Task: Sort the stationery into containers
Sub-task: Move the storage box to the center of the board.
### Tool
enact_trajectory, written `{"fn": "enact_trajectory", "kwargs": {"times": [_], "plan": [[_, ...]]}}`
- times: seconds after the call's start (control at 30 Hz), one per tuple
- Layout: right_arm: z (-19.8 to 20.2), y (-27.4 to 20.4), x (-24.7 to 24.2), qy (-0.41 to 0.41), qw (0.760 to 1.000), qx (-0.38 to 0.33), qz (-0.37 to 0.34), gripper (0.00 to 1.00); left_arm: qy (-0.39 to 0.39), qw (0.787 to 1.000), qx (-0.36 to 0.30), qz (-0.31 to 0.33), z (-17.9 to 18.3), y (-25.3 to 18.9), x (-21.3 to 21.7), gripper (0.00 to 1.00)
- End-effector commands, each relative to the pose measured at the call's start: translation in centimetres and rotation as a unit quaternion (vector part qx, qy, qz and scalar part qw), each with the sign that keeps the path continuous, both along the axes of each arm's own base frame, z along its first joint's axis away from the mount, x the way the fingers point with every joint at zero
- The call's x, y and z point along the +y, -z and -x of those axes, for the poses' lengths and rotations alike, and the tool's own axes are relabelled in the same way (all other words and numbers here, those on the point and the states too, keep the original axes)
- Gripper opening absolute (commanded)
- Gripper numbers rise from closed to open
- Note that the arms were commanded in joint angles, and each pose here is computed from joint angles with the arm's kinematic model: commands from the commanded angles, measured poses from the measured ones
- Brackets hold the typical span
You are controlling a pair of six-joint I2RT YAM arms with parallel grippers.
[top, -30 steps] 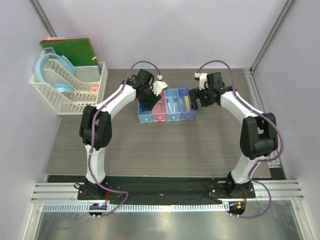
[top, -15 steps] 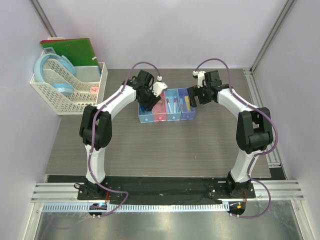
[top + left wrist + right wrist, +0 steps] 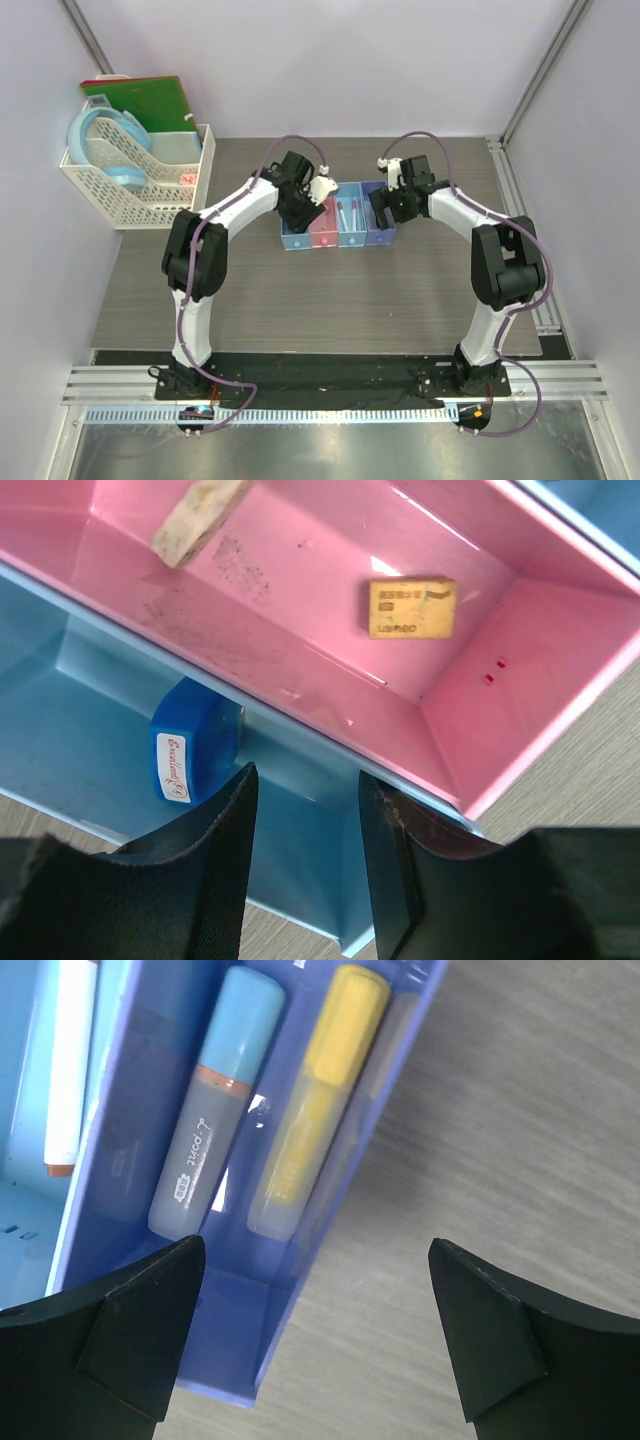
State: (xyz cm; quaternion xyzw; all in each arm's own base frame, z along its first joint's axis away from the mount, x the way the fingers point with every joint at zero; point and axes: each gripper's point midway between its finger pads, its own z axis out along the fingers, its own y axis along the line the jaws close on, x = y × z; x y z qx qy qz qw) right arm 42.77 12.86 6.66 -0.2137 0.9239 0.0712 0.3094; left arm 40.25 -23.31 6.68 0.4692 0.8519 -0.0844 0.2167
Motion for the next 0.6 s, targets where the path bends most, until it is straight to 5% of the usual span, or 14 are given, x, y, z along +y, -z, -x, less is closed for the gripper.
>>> {"fn": "enact_trajectory", "kwargs": {"times": [0.0, 0.27, 0.57], "plan": [[1.5, -2.5, 0.7, -0.011, 0.999, -0.031, -0.001, 1.0, 0.008, 1.0, -0.006, 0.018, 0.7, -0.8, -1.0, 0.46], [1.9, -3.4, 0.2, -0.006, 0.999, -0.048, 0.022, 1.0, -0.005, 0.999, -0.014, 0.028, 1.1, -1.6, -1.2, 0.45], [0.9, -9.4, -0.3, -0.009, 0.995, -0.091, 0.036, 1.0, -0.025, 0.987, -0.125, 0.095, -1.4, -13.5, -2.4, 0.5]]}}
